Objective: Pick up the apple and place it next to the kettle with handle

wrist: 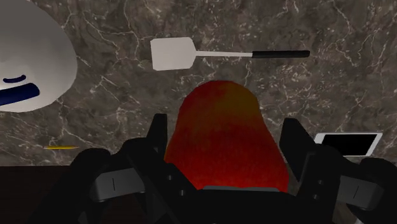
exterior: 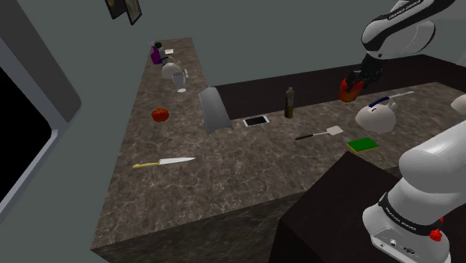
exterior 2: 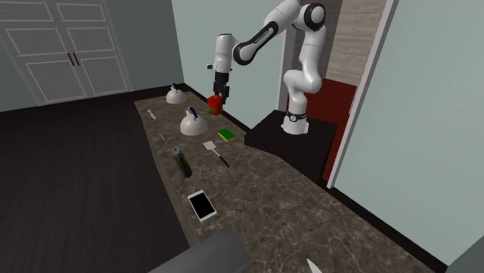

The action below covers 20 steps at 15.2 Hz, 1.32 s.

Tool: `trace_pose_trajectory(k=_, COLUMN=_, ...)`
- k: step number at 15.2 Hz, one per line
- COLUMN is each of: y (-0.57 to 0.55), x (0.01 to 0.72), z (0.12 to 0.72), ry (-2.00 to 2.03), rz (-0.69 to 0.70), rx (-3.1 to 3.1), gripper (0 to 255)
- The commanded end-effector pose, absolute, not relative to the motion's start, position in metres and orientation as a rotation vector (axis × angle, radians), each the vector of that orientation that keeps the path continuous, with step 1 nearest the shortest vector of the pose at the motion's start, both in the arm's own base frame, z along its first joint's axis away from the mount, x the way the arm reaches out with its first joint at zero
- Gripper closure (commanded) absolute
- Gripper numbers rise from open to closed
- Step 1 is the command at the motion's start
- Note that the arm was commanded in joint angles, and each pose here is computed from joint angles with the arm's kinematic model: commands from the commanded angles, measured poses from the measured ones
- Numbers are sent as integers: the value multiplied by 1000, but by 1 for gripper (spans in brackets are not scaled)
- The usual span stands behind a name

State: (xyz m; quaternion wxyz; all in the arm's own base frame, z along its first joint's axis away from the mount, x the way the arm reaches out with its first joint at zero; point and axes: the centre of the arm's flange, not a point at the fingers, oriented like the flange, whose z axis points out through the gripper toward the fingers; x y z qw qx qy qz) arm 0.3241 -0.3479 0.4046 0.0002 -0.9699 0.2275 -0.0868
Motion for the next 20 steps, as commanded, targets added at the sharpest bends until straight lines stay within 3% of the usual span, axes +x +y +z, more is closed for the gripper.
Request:
trace_pose_trajectory(k=1, y=-372, x=309, z=406, ry=712, rz=-273, rx=-3048, gripper=255)
trace_pose_trajectory(k=5, y=-421, x=278, z=406, ry=712, rz=-273, rx=-3048, gripper=255)
trace_pose_trajectory(k=20, y=-421, x=278, z=326, ry=712, rz=-273, rx=-3048, gripper=255)
